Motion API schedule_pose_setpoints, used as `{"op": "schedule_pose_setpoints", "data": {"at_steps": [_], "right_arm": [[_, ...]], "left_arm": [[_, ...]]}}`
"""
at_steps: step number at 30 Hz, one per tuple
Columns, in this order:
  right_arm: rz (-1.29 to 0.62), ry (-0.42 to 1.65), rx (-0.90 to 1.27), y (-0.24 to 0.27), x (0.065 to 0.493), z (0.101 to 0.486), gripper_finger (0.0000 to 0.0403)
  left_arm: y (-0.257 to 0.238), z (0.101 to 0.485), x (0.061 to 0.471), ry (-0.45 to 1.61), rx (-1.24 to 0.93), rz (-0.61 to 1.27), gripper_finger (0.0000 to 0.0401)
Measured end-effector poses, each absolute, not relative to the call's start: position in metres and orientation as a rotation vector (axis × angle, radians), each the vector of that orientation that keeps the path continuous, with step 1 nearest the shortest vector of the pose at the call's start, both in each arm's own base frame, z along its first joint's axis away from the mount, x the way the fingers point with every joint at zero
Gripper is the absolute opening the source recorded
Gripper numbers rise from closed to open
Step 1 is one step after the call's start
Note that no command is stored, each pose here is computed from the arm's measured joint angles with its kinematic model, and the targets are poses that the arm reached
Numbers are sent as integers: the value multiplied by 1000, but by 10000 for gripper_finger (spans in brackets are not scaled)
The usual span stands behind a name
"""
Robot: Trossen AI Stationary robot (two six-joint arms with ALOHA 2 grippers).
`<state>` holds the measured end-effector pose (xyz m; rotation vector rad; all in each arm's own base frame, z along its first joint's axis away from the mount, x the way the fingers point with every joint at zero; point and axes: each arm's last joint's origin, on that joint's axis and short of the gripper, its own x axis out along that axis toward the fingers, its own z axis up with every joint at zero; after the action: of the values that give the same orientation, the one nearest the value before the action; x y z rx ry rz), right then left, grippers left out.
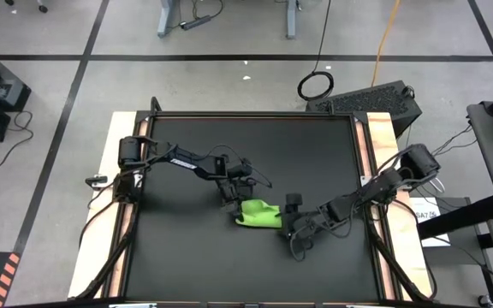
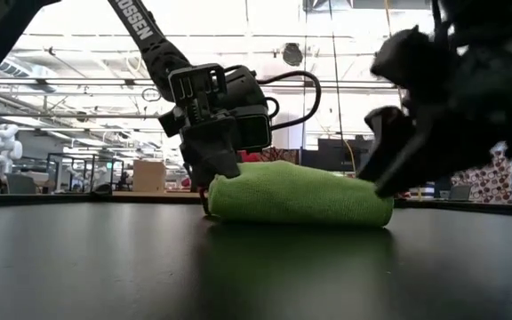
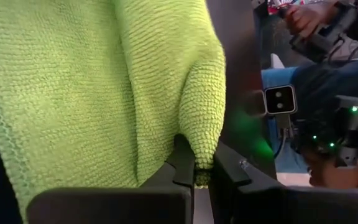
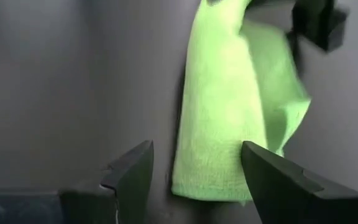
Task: Roll towel into tight, uniform cylinder
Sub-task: Roll the green towel
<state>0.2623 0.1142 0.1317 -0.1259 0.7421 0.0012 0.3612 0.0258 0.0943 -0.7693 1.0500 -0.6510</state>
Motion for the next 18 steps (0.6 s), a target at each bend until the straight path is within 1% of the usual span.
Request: {"op": "schedule_pose_setpoints", "data": {"at_steps": [2,9,12,15,18], "right_arm": [[-6,774,-135,114,262,123,233],[-76,790,-157,113,267,106,233],[-91,797,-131,112,268,102,224],[-99,805,-103,110,269,99,199],[-93,817,-55,106,271,99,151]], "left_arm": [[26,94,361,1052,-772,-649,20],[22,92,360,1078,-757,-630,20],[20,92,359,1086,-739,-634,20],[19,91,359,1099,-708,-611,20],[18,91,358,1100,-693,-605,31]]}}
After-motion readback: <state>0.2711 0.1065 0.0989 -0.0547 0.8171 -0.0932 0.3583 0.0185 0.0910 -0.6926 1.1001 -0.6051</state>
